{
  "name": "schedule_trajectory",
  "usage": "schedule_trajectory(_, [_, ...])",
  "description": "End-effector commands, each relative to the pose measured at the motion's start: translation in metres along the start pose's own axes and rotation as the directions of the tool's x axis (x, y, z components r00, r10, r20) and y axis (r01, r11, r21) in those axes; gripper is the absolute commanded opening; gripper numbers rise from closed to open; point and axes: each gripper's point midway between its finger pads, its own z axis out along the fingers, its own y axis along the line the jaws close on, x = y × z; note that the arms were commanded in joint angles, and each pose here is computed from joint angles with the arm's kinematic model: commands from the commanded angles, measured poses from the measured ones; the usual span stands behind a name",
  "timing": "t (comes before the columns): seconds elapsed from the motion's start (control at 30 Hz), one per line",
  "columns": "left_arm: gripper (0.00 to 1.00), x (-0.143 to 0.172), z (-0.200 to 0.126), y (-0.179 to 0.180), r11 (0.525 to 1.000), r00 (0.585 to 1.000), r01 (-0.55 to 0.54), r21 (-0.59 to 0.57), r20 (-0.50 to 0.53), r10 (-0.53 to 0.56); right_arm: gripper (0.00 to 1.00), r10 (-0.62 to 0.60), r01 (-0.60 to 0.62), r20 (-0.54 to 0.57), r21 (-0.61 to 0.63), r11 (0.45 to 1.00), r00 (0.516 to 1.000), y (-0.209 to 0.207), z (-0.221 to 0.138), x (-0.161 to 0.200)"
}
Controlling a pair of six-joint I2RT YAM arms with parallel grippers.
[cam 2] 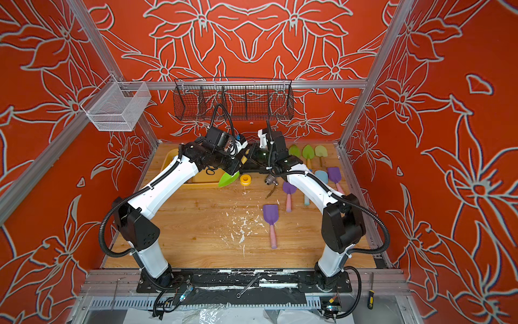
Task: Take the shovel out of the storage box
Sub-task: Place the shovel at the center of the board.
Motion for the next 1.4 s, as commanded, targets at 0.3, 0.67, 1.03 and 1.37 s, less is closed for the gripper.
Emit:
schedule_trajectory(0.3, [0.92, 0.011, -0.079, 0.002, 0.713, 0.692, 0.695, 0.095, 0.183, -0.699, 0.0, 0.05, -0.11, 0.451, 0.108, 0.988, 0.891, -0.01, -0.1, -0.052])
schedule_trajectory(0.67, [0.91, 0.02, -0.078, -0.017, 0.206, 0.185, 0.897, 0.391, 0.091, -0.978, 0.0, 0.171, -0.139, 0.55, -0.1, 0.985, 0.817, 0.011, -0.104, -0.069])
schedule_trajectory(1.03, [0.74, -0.009, -0.059, -0.004, 0.12, 0.067, 0.853, 0.509, 0.122, -0.99, 0.0, 0.2, -0.153, 0.538, -0.132, 0.979, 0.819, 0.015, -0.099, -0.055])
schedule_trajectory(1.37, [0.16, -0.024, -0.048, 0.002, 0.144, 0.075, 0.836, 0.529, 0.151, -0.986, 0.0, 0.206, -0.165, 0.553, -0.124, 0.979, 0.807, 0.009, -0.106, -0.051])
